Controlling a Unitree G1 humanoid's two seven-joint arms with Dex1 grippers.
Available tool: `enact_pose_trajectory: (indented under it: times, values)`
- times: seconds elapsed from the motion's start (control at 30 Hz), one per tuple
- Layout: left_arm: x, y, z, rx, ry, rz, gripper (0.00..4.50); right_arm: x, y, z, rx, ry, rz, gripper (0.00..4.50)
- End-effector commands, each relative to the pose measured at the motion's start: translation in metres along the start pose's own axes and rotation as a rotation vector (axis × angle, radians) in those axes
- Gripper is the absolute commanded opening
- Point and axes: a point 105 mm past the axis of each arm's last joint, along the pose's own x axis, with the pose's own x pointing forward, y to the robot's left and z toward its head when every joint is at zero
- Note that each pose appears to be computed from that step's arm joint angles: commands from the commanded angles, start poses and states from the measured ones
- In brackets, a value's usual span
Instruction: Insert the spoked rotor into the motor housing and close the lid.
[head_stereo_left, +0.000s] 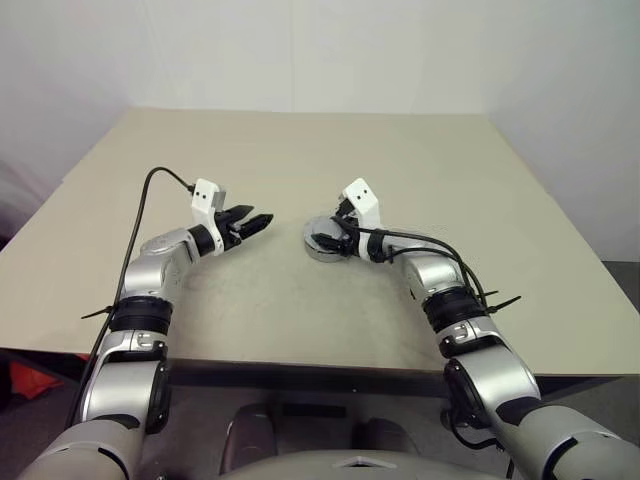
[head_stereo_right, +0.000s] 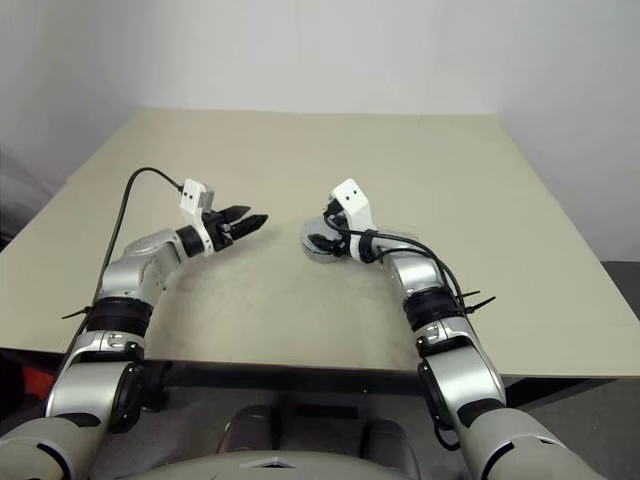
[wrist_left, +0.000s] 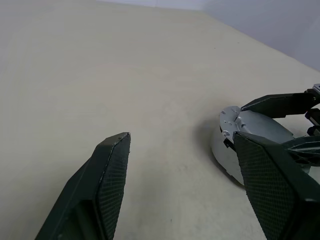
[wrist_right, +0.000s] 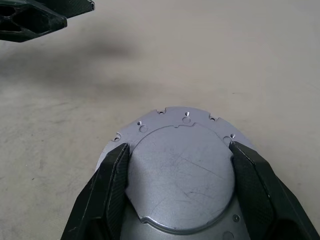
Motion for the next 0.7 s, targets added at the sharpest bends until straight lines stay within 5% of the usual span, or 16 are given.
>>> enact_pose_trajectory:
  times: [0.03,0.7]
  values:
    - [0.0,-0.002,0.018,0.033,-0.049,-0.01,3.47,-0.001,0.002,-0.015,0.018,0.044,0.007,3.05]
    - [-0.001,-0.001,0.019,0.036,-0.05,-0.007,3.47,-0.007,0.005,-0.038,-0.012,0.11,0.05,3.05]
